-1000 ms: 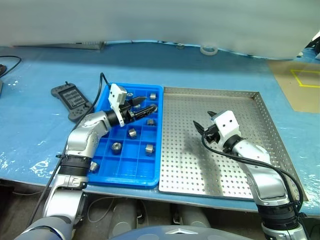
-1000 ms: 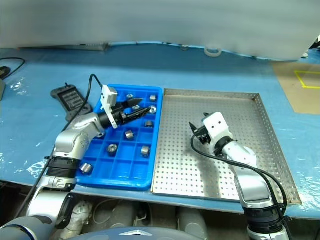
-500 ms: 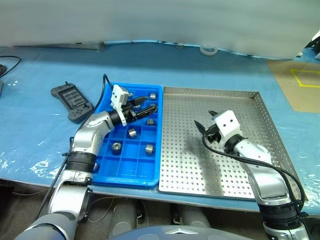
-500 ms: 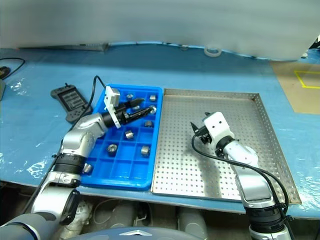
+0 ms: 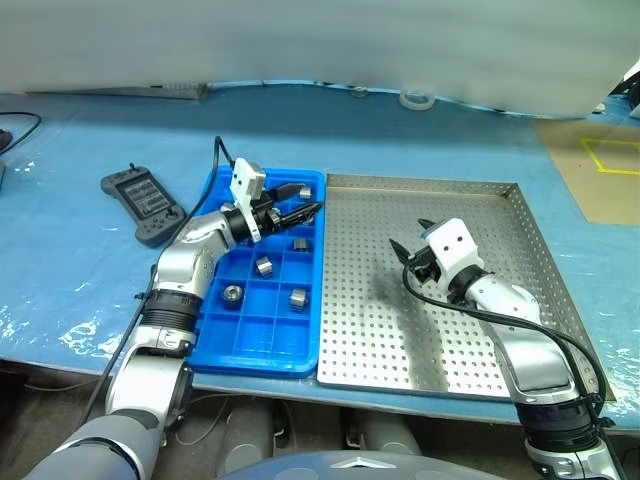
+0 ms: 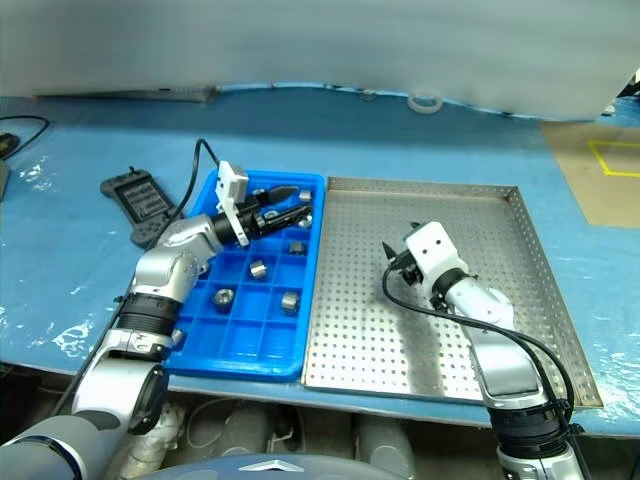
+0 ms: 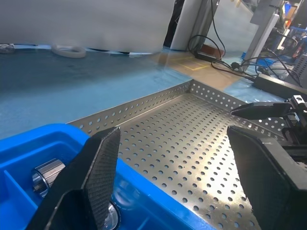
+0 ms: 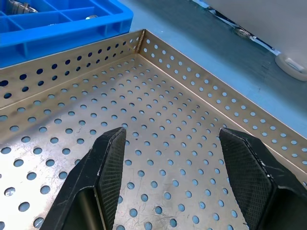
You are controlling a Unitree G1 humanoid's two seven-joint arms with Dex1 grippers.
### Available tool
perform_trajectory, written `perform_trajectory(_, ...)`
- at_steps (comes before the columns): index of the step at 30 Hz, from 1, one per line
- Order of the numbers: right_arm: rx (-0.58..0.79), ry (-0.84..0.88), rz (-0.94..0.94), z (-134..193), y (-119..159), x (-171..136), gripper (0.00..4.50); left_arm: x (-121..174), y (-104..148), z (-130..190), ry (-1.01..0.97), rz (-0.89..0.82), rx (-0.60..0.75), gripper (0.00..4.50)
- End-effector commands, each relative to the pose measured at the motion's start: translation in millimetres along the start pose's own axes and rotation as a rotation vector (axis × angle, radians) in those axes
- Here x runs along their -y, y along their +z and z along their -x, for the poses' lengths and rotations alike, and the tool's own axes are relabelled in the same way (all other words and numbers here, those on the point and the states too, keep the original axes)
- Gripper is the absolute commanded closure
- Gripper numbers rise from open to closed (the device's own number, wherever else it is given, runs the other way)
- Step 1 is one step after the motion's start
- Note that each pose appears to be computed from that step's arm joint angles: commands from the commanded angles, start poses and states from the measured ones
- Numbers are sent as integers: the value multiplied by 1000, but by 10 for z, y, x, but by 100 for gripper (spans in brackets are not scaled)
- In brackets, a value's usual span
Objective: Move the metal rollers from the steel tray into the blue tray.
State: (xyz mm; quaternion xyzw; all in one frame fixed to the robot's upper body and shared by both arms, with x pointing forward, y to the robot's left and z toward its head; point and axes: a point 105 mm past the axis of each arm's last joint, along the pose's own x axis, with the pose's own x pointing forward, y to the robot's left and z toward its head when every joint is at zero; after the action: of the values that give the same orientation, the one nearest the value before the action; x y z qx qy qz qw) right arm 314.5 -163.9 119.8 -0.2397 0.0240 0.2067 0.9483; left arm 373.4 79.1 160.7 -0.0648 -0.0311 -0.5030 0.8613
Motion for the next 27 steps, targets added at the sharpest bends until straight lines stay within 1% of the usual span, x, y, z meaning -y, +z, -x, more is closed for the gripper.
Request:
perform_trajectory(1,31,-14,37,5,96,78,123,-23,110,12,4,-33,28,74)
perform_trajectory(7,37,-8,49,-2,126,105,123,-14,108,7,2,-45,36,74)
perform_trajectory(10,35,-3,64,-60,115,101,123,-90,108,23,43,-50,44,74)
perform_trajectory(13,57,5,88,-121,206,125,123,-145,95,2,75,-14,27,74)
perform_trajectory(16,54,-18,91,-123,213,211,123,-157,142,1,78,-55,21,74)
perform_trajectory(18,41,-36,96,-99,186,282,123,-250,174,40,126,-98,12,74)
perform_trajectory(20,19,-38,108,-41,134,338,123,-345,232,163,163,-113,21,74)
perform_trajectory(22,-3,-41,138,25,114,398,123,-408,288,312,182,-175,8,74)
perform_trajectory(25,-8,-86,168,128,150,583,123,-544,457,555,225,-259,1,74)
perform_trajectory(27,-42,-95,218,243,101,713,123,-655,606,726,268,-313,-9,74)
